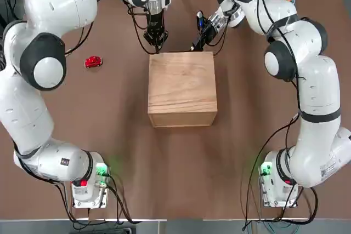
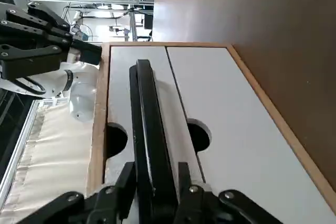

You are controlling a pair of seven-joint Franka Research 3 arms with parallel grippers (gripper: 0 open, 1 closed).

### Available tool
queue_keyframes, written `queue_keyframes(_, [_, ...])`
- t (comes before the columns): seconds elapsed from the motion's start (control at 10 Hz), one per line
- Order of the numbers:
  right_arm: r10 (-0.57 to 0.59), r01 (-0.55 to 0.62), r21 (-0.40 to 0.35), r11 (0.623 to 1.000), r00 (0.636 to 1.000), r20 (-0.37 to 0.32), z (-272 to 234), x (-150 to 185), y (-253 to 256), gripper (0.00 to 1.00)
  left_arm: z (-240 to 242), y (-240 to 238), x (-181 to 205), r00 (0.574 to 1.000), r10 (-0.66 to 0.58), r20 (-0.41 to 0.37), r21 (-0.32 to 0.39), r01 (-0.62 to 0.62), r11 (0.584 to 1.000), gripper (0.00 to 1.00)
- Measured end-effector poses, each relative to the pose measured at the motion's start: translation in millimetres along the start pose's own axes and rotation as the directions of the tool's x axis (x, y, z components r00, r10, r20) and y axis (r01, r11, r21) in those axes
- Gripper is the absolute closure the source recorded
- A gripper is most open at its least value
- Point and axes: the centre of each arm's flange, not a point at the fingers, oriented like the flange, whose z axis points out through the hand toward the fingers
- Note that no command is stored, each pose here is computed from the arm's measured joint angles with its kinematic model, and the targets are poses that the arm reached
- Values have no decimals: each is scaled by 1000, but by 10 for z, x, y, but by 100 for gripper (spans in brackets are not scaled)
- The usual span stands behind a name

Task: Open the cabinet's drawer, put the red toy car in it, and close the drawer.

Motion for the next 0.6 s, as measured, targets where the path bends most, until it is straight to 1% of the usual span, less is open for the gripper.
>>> queue_keyframes(0.1, [6, -6, 0, 1000, 1000, -1, -4, 5, -6, 65, 0, 0, 0, 1000, 0, 0, 0, 0, 1000, 94])
queue_keyframes(0.3, [10, -10, -4, 1000, 1000, -5, -19, 12, -9, 66, 0, 0, 0, 1000, 0, 0, 0, 0, 1000, 94])
queue_keyframes(0.4, [15, -15, -9, 1000, 1000, -10, -36, 15, -3, 70, 0, 0, 0, 1000, 0, 0, 0, 0, 1000, 94])
queue_keyframes(0.5, [21, -21, -14, 1000, 1000, -14, -52, 16, 4, 76, 0, 0, 0, 1000, 0, 0, 0, 0, 1000, 94])
queue_keyframes(0.6, [25, -25, -16, 1000, 1000, -17, -58, 18, 6, 78, 0, 0, 0, 1000, 0, 0, 0, 0, 1000, 94])
